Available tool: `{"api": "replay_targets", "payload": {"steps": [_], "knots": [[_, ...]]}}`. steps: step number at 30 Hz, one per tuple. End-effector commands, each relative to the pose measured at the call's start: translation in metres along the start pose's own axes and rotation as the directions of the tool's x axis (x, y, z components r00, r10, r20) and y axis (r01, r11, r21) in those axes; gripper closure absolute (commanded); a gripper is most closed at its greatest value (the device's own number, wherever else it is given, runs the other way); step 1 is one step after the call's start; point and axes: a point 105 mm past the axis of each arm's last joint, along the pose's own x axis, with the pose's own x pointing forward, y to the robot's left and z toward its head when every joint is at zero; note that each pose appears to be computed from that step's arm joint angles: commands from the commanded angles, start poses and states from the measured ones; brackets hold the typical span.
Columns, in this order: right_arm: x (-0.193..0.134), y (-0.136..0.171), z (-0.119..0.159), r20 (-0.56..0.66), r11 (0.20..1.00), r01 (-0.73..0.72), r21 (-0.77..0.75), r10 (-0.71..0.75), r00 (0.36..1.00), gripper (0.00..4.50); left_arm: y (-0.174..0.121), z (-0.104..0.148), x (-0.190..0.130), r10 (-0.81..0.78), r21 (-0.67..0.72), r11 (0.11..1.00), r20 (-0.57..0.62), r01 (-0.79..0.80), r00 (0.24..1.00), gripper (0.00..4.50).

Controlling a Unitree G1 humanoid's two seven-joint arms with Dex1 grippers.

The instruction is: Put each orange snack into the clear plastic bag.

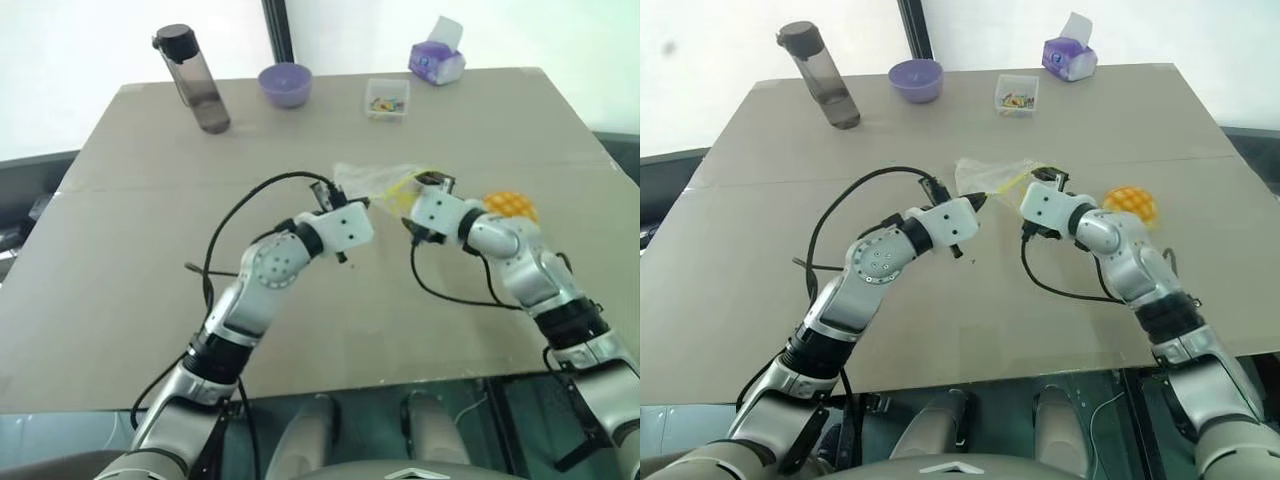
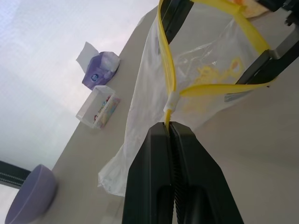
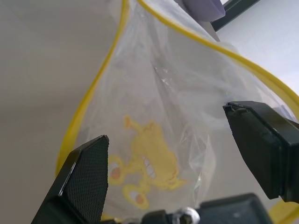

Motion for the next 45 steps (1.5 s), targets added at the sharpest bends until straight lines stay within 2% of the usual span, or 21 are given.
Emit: {"api": "replay_targets", "payload": {"steps": [1, 5, 7, 12, 14, 16, 17, 21, 23, 28, 32, 35, 37, 40, 45], "knots": [[-0.019, -0.024, 0.011, 0.037, 0.996, 0.083, 0.028, -0.084, 0.996, 0.03, 0.003, 0.011, -0.002, 0.026, 0.012, 1.0, 0.033, -0.026, 0.999, 4.5], [-0.04, -0.023, 0.017, 0.091, 0.989, 0.055, 0.135, -0.068, 0.994, 0.03, -0.001, 0.01, -0.003, 0.021, 0.002, 1.0, 0.031, -0.021, 0.999, 4.5], [-0.057, -0.028, 0.006, 0.084, 0.947, 0.075, 0.312, -0.106, 0.991, 0.03, -0.002, 0.009, -0.003, 0.025, -0.005, 1.0, 0.026, -0.025, 0.999, 4.5], [-0.089, -0.041, -0.035, -0.031, 0.842, 0.159, 0.515, -0.168, 0.985, 0.03, -0.002, 0.005, -0.004, 0.041, -0.019, 0.999, 0.006, -0.041, 0.999, 4.5], [-0.104, -0.046, -0.073, -0.172, 0.713, 0.268, 0.647, -0.207, 0.963, 0.03, -0.001, 0.004, -0.003, 0.052, -0.025, 0.998, 0.001, -0.052, 0.999, 4.5], [-0.114, -0.046, -0.096, -0.262, 0.645, 0.341, 0.684, -0.219, 0.94, 0.03, -0.001, 0.005, -0.001, 0.057, -0.028, 0.998, 0.002, -0.056, 0.998, 4.5], [-0.115, -0.045, -0.099, -0.274, 0.636, 0.348, 0.688, -0.217, 0.937, 0.03, -0.001, 0.005, 0.0, 0.057, -0.028, 0.998, 0.003, -0.057, 0.998, 4.5], [-0.118, -0.028, -0.113, -0.292, 0.496, 0.345, 0.797, -0.183, 0.939, 0.03, -0.004, 0.007, 0.0, 0.054, -0.037, 0.998, 0.005, -0.054, 0.999, 4.5], [-0.118, -0.018, -0.121, -0.311, 0.46, 0.351, 0.816, -0.163, 0.936, 0.03, -0.005, 0.007, 0.0, 0.053, -0.038, 0.998, 0.005, -0.053, 0.999, 4.5], [-0.116, -0.001, -0.132, -0.333, 0.411, 0.353, 0.841, -0.122, 0.935, 0.03, -0.004, 0.007, 0.001, 0.053, -0.04, 0.998, 0.005, -0.053, 0.999, 4.5], [-0.117, 0.01, -0.153, -0.429, 0.38, 0.424, 0.822, -0.076, 0.9, 0.03, -0.004, 0.008, 0.001, 0.054, -0.041, 0.998, 0.006, -0.054, 0.999, 4.5], [-0.113, 0.011, -0.153, -0.418, 0.346, 0.418, 0.84, -0.079, 0.905, 0.03, -0.005, 0.008, 0.002, 0.051, -0.042, 0.998, 0.009, -0.051, 0.999, 4.5], [-0.111, 0.01, -0.15, -0.398, 0.357, 0.399, 0.845, -0.081, 0.914, 0.03, -0.005, 0.008, 0.002, 0.049, -0.042, 0.998, 0.01, -0.049, 0.999, 4.5], [-0.109, 0.008, -0.146, -0.377, 0.366, 0.384, 0.848, -0.092, 0.922, 0.83, -0.005, 0.008, 0.002, 0.047, -0.04, 0.998, 0.01, -0.046, 0.999, 4.5], [-0.108, 0.01, -0.141, -0.353, 0.375, 0.362, 0.854, -0.094, 0.931, 3.11, -0.006, 0.007, 0.001, 0.046, -0.04, 0.998, 0.009, -0.046, 0.999, 4.5]]}}
